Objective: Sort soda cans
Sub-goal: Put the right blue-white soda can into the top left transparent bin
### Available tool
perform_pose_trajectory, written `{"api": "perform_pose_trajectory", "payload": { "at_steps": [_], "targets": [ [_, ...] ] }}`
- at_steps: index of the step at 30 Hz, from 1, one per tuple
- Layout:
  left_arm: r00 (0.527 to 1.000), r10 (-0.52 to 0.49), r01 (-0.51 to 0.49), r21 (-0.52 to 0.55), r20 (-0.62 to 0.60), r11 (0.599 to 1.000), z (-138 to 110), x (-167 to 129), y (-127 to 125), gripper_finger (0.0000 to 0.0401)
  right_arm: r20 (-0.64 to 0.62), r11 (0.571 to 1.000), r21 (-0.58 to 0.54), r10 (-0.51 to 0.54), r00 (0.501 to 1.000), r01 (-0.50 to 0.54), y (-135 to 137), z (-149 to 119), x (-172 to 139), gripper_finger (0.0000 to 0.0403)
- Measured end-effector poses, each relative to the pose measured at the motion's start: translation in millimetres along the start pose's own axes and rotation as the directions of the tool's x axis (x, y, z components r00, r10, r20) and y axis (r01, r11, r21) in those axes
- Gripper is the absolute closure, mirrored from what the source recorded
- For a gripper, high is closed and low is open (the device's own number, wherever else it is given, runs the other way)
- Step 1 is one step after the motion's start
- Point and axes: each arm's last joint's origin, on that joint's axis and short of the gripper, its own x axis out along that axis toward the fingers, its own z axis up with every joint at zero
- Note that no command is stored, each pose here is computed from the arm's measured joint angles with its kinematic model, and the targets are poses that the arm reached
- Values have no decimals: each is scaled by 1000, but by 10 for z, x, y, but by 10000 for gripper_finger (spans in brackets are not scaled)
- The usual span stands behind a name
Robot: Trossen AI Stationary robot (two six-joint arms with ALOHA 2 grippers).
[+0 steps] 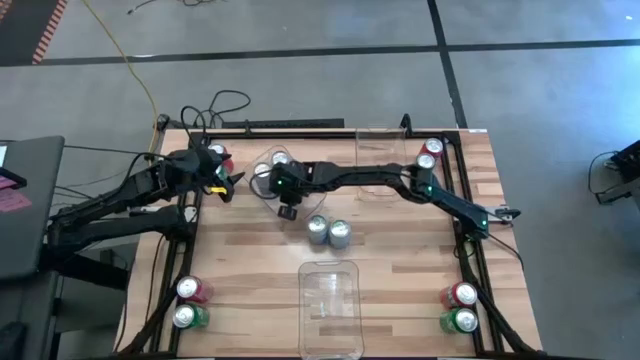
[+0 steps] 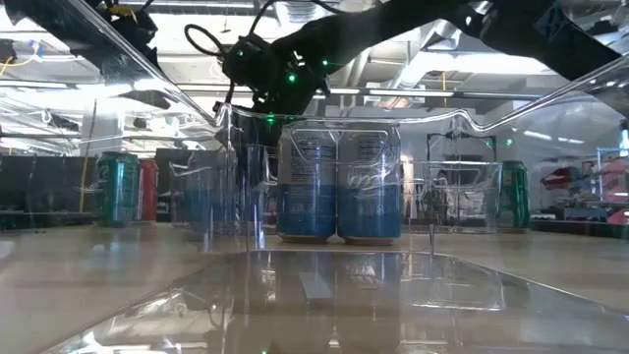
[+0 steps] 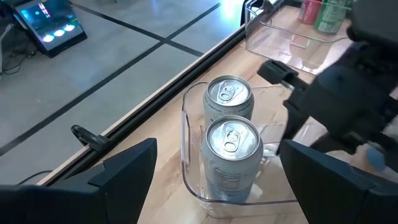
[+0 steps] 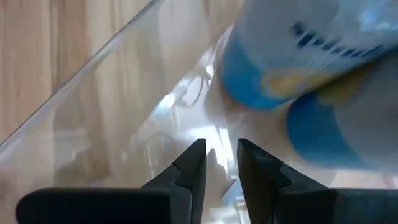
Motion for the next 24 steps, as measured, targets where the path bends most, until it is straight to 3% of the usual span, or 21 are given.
{"api": "perform_pose_trajectory", "payload": {
  "at_steps": [9,14,19,24],
  "targets": [
    [1000,0,0,0,-2,1000,-2,0,0,68,-71,999,-39,7,997,-10,142,161,-342,294],
    [1000,1,-1,8,-15,1000,-15,0,1,68,-177,996,-81,-54,983,40,196,171,-609,294],
    [1000,1,0,19,-14,1000,-14,0,1,68,-205,994,-96,-78,976,60,211,174,-1017,294],
    [1000,0,0,18,-14,1000,-14,0,0,68,-111,997,-54,-67,992,61,198,274,-1650,294]
  ]
}}
